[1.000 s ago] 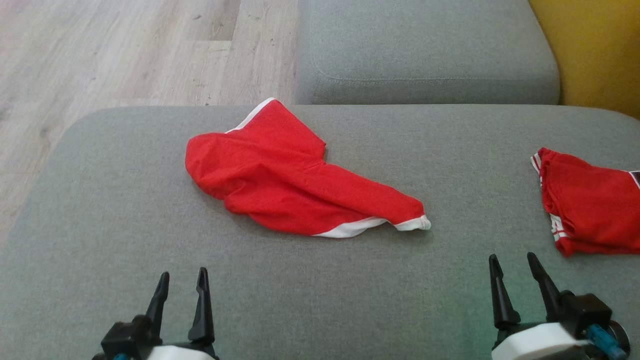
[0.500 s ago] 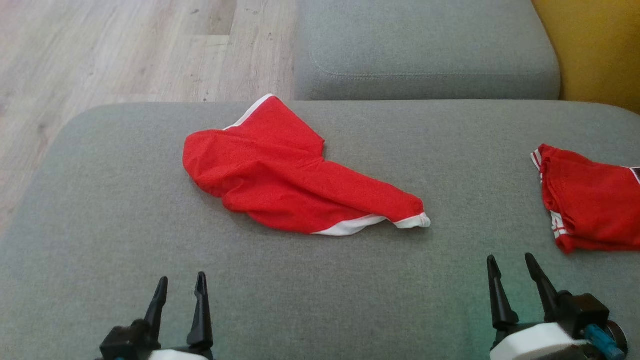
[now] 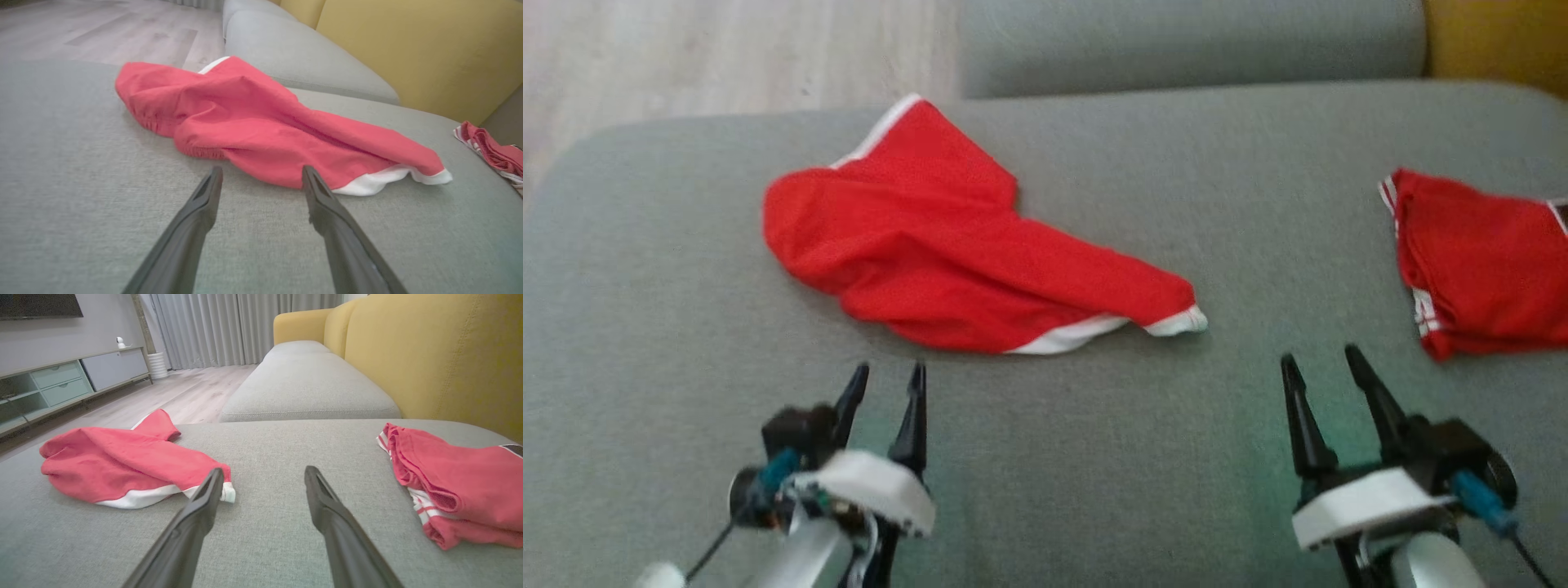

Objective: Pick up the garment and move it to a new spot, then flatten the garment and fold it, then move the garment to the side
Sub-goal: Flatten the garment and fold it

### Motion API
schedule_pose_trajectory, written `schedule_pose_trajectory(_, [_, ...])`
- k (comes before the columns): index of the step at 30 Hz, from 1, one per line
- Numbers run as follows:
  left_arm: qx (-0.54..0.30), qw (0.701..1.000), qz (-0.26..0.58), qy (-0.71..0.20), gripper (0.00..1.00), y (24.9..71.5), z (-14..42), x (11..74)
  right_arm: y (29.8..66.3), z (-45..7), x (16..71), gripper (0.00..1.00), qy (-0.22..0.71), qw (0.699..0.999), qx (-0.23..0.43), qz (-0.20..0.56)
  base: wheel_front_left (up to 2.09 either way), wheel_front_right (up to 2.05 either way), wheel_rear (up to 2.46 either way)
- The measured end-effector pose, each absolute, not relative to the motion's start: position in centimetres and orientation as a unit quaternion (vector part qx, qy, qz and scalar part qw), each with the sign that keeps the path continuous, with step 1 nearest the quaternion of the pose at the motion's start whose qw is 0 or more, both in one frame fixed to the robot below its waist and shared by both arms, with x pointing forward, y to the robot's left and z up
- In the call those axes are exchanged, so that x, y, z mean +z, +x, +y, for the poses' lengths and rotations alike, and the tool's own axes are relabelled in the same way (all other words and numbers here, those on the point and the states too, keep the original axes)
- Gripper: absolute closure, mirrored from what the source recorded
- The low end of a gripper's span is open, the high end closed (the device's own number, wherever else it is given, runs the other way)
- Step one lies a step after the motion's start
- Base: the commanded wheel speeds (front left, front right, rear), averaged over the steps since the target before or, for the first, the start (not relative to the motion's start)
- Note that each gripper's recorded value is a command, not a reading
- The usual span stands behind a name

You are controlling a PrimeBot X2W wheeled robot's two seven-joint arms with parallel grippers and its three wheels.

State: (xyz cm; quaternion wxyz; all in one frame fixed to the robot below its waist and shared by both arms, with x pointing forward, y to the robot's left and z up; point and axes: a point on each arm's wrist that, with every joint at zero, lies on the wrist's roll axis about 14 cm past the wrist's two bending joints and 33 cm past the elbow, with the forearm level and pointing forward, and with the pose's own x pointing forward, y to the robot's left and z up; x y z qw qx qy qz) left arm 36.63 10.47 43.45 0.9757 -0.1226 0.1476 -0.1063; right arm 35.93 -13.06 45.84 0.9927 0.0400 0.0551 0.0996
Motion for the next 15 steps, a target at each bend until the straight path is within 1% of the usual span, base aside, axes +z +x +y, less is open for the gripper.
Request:
schedule_pose_trajectory(5, [-0.128, 0.966, 0.186, -0.128, 0.0, 40.0, 8.5, 41.4, 37.2, -14.0, 46.2, 0.0, 0.036, 0.994, 0.086, 0.049, 0.0, 0.0, 0.0])
schedule_pose_trajectory(8, [-0.127, 0.961, 0.216, -0.115, 0.0, 41.3, 8.3, 39.5, 36.9, -15.1, 45.5, 0.0, 0.035, 0.995, 0.068, 0.06, 0.0, 0.0, 0.0])
schedule_pose_trajectory(14, [-0.113, 0.953, 0.254, -0.123, 0.0, 43.5, 8.2, 37.2, 36.1, -17.3, 44.3, 0.0, 0.033, 0.996, 0.034, 0.081, 0.0, 0.0, 0.0])
schedule_pose_trajectory(15, [-0.113, 0.952, 0.258, -0.121, 0.25, 43.6, 8.1, 37.0, 36.0, -17.4, 44.1, 0.0, 0.033, 0.996, 0.031, 0.083, 0.0, 0.0, 0.0])
